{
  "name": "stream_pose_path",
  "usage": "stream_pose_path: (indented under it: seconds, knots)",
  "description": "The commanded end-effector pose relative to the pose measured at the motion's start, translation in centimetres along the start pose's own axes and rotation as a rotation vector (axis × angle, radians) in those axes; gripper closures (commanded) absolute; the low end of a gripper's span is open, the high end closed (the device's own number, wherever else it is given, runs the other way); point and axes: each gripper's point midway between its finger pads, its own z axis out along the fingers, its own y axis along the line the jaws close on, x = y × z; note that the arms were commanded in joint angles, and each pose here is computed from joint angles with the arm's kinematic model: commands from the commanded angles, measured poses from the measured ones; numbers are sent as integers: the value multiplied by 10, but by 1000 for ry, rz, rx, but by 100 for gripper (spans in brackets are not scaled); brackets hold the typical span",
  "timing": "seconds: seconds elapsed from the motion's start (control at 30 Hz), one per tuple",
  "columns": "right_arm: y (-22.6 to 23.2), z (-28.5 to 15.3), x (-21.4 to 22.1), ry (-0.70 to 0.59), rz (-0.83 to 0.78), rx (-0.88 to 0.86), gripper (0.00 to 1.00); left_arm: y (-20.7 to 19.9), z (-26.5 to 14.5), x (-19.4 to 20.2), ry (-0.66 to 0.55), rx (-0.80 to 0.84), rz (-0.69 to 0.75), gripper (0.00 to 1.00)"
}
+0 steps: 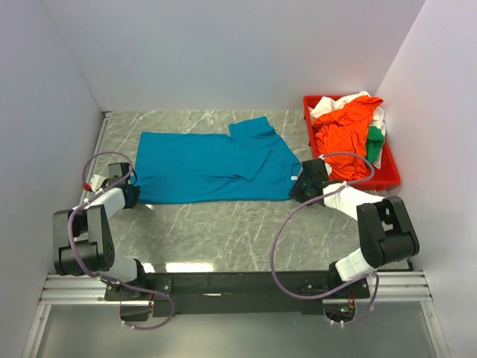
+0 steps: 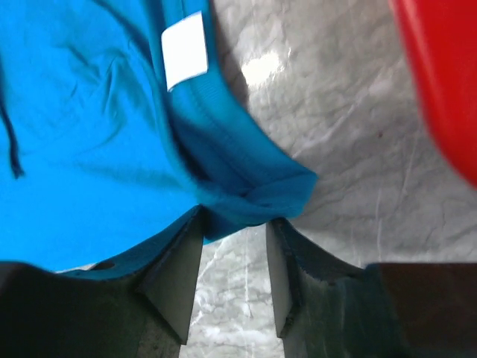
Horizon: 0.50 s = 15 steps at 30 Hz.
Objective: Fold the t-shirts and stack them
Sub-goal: Fold the tshirt
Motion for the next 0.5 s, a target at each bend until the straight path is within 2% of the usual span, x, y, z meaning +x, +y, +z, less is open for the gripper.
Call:
stream_pose_path:
  seconds: [0.0, 0.03, 0.13, 0.47]
  knots:
    - [0, 6, -18, -53, -9, 23, 58, 13, 2, 5, 17, -47, 42, 88]
    - [3, 4, -18, -46, -11, 12, 74, 14, 1, 4, 16, -48, 41, 97]
    - [3, -4, -17, -47, -19, 3, 100, 12, -12, -5, -7, -35, 29, 99]
    - [-20, -55, 5, -49, -3, -47, 100, 45, -48, -22, -56, -62, -10, 99]
